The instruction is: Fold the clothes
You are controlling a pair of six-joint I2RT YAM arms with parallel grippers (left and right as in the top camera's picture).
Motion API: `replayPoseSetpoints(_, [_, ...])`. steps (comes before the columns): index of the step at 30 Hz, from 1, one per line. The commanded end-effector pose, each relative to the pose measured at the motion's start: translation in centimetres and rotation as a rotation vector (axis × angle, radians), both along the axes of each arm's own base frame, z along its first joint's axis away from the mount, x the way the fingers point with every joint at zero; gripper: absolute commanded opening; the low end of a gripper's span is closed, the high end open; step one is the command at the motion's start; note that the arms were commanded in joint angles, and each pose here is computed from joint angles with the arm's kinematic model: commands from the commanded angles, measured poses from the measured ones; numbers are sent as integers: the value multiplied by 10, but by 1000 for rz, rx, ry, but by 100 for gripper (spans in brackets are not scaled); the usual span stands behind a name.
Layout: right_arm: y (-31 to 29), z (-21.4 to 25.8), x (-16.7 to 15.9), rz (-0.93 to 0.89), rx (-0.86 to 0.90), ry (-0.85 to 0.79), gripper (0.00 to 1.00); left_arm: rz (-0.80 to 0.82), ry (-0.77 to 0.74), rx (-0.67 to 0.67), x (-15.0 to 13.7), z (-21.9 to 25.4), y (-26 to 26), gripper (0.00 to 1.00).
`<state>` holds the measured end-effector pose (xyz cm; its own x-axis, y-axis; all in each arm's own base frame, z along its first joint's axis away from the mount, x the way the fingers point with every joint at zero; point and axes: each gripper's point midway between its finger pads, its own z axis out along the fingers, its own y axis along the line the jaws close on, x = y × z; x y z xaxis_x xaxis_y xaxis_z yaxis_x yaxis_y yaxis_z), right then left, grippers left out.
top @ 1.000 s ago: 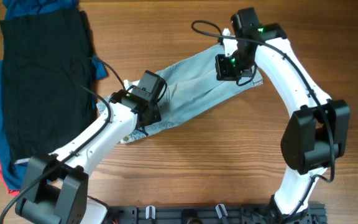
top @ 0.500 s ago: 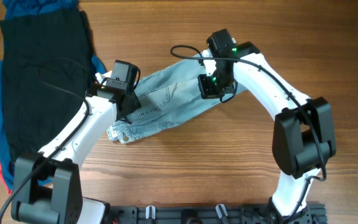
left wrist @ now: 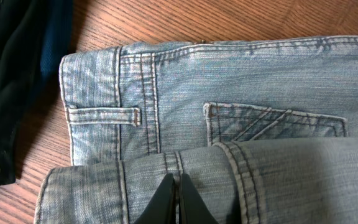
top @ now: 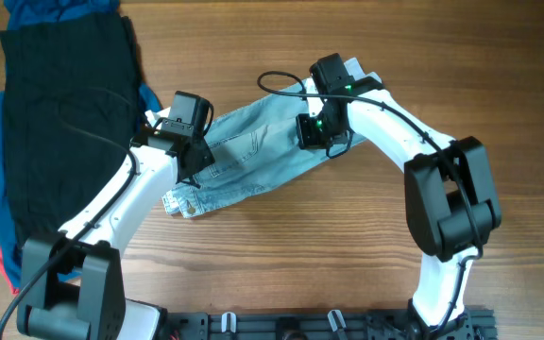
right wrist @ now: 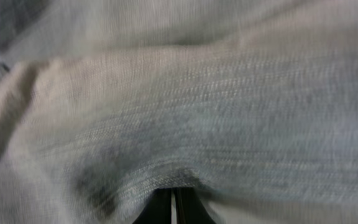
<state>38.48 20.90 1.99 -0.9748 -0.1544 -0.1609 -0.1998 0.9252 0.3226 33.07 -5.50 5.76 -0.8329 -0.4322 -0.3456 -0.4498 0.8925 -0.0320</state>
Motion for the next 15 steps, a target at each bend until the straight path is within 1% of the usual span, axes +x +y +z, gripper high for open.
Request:
replayPoseSetpoints(1, [11, 3, 20, -23, 40, -63, 4, -5, -5, 17, 4, 1, 3, 4])
replayPoseSetpoints(4, [22, 18, 47, -23, 91, -182, 4, -5, -5, 16, 4, 1, 3, 4])
replayPoseSetpoints(8, [33, 32, 72, -27, 143, -299, 7, -4, -8, 21, 5, 1, 4, 4])
replayPoseSetpoints(10, [38, 42, 86, -26, 171, -366, 7, 17, -31, 83, 8, 6, 15, 4])
replayPoseSetpoints(12, [42, 50, 96, -25, 194, -419, 7, 53, -76, 166, 15, 21, 31, 4])
replayPoseSetpoints(13, [43, 51, 98, -22, 197, -432, 7, 68, -98, 180, 18, 33, 36, 4])
replayPoseSetpoints(15, [42, 51, 98, -23, 196, -430, 7, 83, -151, 157, 26, 62, 38, 4])
